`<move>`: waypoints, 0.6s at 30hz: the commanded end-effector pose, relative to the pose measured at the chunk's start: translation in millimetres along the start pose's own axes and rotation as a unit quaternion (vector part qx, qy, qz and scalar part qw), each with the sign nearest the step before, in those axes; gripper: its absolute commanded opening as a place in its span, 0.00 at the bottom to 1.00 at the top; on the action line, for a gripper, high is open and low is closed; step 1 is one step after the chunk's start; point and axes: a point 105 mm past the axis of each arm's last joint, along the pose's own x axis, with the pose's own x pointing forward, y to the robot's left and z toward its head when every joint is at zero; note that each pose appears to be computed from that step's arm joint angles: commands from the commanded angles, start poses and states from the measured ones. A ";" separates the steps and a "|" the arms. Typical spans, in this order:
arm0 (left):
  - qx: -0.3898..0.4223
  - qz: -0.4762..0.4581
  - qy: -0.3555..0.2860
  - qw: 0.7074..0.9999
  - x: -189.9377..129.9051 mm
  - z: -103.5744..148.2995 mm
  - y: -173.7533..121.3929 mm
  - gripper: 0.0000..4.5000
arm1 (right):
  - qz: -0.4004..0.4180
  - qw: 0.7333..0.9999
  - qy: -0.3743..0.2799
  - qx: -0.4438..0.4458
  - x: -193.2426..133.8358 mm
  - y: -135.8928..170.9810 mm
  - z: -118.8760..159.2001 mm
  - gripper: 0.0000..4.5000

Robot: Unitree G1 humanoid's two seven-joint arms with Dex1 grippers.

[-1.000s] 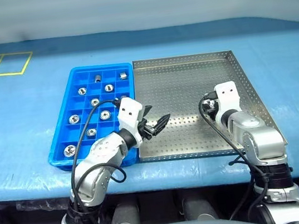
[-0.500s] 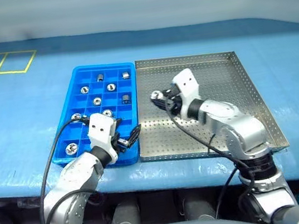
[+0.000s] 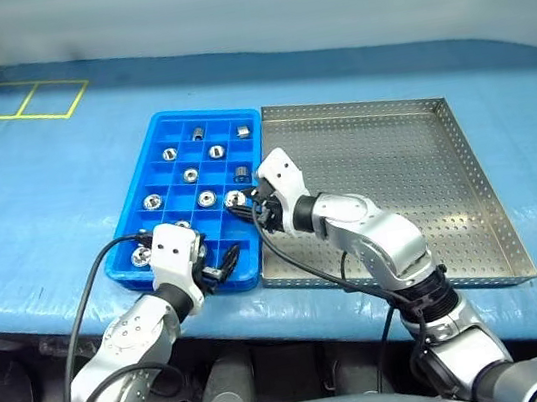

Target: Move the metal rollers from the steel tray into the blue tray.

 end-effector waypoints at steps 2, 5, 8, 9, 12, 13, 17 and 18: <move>0.012 -0.009 -0.019 1.000 1.1 10.2 -4.1 0.79 | 0.001 1.000 -0.017 -0.007 -3.0 -0.7 9.7 0.74; 0.014 -0.011 -0.019 1.000 3.8 10.5 -3.3 0.79 | -0.008 0.999 -0.034 0.000 -5.9 -3.2 15.1 0.95; 0.015 -0.018 -0.022 0.999 6.6 12.2 -5.1 0.79 | -0.029 0.998 -0.053 0.002 -11.0 -10.4 22.0 0.95; 0.017 -0.022 -0.024 0.999 7.6 13.1 -6.3 0.79 | -0.037 0.998 -0.060 0.001 -13.2 -13.6 24.4 0.95; 0.018 -0.041 -0.039 0.998 13.3 19.7 -12.6 0.79 | -0.086 0.993 -0.086 -0.007 -27.8 -31.7 29.8 0.95; 0.020 -0.045 -0.042 0.998 15.0 21.2 -13.9 0.79 | -0.095 0.991 -0.090 -0.010 -31.5 -35.4 29.6 0.95; 0.039 -0.072 -0.068 0.994 27.8 32.4 -23.3 0.79 | -0.164 0.984 -0.061 -0.047 -55.8 -63.0 6.7 0.95; 0.045 -0.080 -0.081 0.993 31.4 36.6 -25.8 0.79 | -0.180 0.981 -0.044 -0.059 -62.6 -70.2 -1.4 0.95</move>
